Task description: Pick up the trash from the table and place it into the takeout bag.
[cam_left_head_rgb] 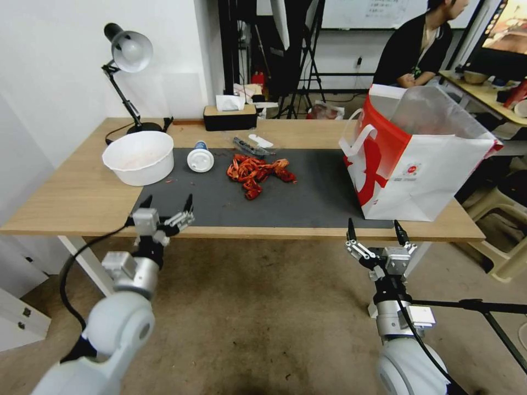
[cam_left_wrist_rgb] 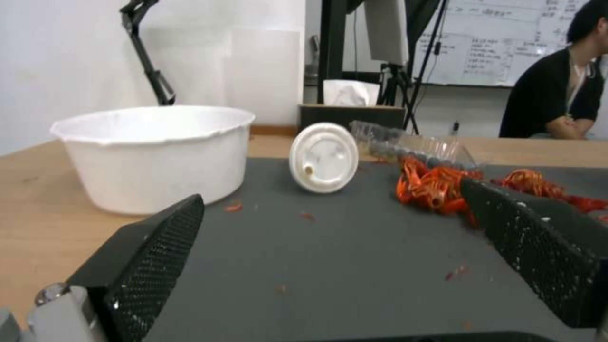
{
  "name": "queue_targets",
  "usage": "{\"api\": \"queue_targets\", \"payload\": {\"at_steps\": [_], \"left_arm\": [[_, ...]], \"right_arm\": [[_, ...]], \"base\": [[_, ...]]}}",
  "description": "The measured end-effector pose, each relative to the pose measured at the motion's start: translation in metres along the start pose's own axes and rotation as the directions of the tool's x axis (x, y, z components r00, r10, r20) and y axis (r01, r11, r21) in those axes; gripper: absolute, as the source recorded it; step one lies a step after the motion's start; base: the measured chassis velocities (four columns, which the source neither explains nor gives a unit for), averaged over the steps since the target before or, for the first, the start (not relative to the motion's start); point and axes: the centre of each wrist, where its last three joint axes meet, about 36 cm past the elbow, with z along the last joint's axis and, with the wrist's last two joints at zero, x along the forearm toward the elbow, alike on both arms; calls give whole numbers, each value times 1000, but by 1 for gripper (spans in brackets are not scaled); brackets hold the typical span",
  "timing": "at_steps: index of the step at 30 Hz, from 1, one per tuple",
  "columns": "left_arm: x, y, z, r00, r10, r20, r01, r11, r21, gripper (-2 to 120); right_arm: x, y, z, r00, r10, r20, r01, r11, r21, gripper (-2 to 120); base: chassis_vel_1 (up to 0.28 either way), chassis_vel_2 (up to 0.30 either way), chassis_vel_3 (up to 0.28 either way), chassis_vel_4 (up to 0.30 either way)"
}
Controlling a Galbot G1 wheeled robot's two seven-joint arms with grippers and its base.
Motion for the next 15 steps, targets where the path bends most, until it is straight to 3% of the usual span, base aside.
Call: {"api": "queue_targets", "payload": {"at_steps": [5,15], "left_arm": [[9,1,11,1000,-17,2,17,1000,-1,100],[-1,1,7,1000,3,22,-2,1000,-17,100]], "right_arm": [[0,0,0,1000,-1,-1,1,1000,1,100],[1,0,1,1000,-3,-1,3,1000,2,100]], "base": [[0,0,0,0],[0,0,0,0]]}}
